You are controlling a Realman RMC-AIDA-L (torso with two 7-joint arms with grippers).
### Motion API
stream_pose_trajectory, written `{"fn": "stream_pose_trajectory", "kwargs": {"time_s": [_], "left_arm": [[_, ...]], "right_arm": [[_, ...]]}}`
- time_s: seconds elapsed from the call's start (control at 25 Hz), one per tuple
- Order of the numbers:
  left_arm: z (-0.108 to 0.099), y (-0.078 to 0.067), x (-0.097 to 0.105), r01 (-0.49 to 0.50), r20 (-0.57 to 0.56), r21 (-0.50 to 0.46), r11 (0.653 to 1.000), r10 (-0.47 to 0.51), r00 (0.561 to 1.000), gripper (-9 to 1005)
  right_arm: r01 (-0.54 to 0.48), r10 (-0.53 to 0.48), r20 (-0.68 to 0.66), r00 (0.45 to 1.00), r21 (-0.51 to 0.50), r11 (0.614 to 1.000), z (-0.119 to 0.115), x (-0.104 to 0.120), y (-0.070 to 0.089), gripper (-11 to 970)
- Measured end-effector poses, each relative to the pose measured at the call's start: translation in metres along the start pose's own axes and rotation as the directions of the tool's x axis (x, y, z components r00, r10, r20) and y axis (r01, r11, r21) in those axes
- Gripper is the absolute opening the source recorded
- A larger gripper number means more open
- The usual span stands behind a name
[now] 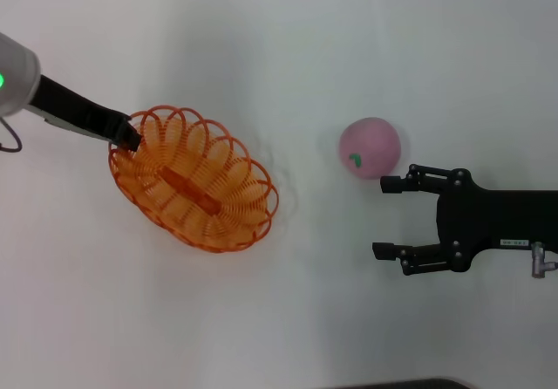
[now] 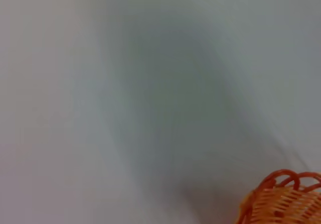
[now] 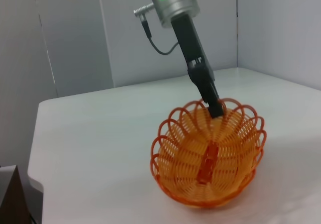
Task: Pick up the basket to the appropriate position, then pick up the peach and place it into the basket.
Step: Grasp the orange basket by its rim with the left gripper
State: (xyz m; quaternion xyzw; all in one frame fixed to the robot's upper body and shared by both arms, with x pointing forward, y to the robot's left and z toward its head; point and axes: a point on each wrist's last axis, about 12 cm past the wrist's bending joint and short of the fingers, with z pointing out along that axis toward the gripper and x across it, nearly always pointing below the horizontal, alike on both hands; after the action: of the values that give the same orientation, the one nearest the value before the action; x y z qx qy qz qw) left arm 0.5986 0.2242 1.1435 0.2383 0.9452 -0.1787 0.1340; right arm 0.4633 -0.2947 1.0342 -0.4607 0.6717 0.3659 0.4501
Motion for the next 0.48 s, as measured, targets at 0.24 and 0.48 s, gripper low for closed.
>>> {"fn": "stream_pose_trajectory", "kwargs": {"time_s": [0.24,0.48], "left_arm": [[-0.013,0.01,0.007,0.128,0.041,0.089,0.988,-0.132,0.99,77],[-0.01,0.009,0.019,0.209,0.016,0.157,0.965,-0.214,0.977,70]], "right_arm": [[0.0,0.0,-0.001,1.0,0.003,1.0,0.0,0.0,0.0,919],[0.004,-0.004,0.0,1.0,0.002,1.0,0.001,-0.002,-0.002,919]]}}
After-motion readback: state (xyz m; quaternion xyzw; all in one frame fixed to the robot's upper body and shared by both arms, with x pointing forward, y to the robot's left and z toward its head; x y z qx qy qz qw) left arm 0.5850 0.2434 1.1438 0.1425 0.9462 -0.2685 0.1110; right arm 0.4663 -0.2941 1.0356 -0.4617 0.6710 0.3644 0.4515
